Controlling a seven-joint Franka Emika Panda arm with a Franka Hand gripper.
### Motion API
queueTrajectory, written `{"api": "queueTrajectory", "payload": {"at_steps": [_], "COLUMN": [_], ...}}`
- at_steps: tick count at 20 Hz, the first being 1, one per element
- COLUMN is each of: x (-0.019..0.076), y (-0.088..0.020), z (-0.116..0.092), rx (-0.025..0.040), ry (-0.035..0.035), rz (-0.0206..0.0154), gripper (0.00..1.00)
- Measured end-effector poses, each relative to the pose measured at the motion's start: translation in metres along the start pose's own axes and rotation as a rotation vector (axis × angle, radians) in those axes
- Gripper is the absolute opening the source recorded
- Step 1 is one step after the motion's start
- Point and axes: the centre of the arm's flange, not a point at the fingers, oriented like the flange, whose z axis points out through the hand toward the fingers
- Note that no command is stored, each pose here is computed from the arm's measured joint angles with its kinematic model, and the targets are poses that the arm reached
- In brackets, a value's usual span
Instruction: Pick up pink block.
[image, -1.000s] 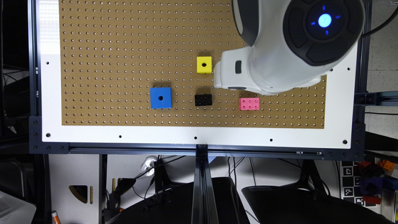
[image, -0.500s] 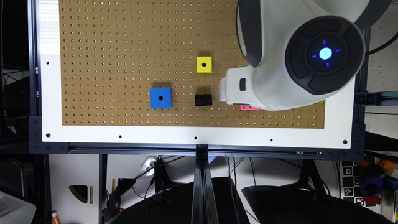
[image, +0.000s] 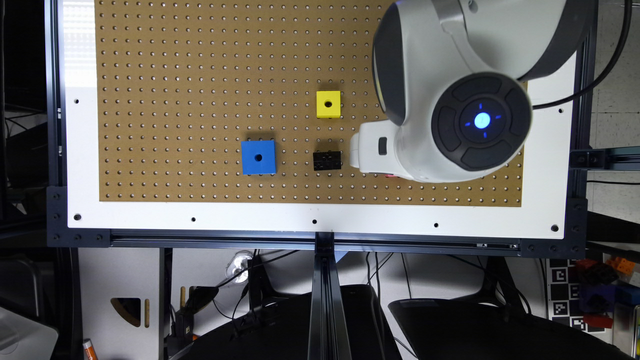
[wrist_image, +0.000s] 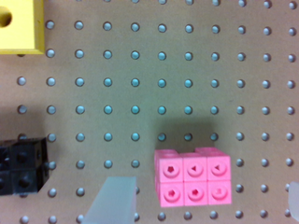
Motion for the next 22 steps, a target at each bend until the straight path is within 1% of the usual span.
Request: {"api": "queueTrajectory", "payload": {"at_steps": [1,2,4,5,6,7,10,11,13,16,19,21,22], "x": [0.0005,0.001,0.003,0.0038,0.0047,0.0051,0.0037,0.0021,-0.0025,-0.0037,-0.0034,-0.0022,-0.0011], "y": [0.001,0.001,0.002,0.001,-0.001,-0.003,-0.008,-0.01,-0.015,-0.016,-0.014,-0.015,-0.016], "z": [0.009,0.017,0.038,0.043,0.044,0.044,0.041,0.04,0.039,0.039,0.05,0.054,0.056], "rx": [-0.0019,-0.0021,0.0,0.0013,0.0029,0.005,0.0125,0.0148,0.0176,0.0178,0.0114,0.01,0.0108], "ry": [-0.0033,-0.0055,-0.0068,-0.0073,-0.0081,-0.0075,-0.0032,-0.0019,-0.0007,-0.0007,-0.008,-0.0109,-0.0118], "rz": [0.0002,0.0003,-0.0005,-0.0005,-0.0004,-0.0006,-0.002,-0.002,-0.0002,0.0002,0.0021,0.003,0.0038], "gripper": [1.0,1.0,1.0,1.0,1.0,1.0,1.0,1.0,1.0,1.0,1.0,1.0,1.0]}}
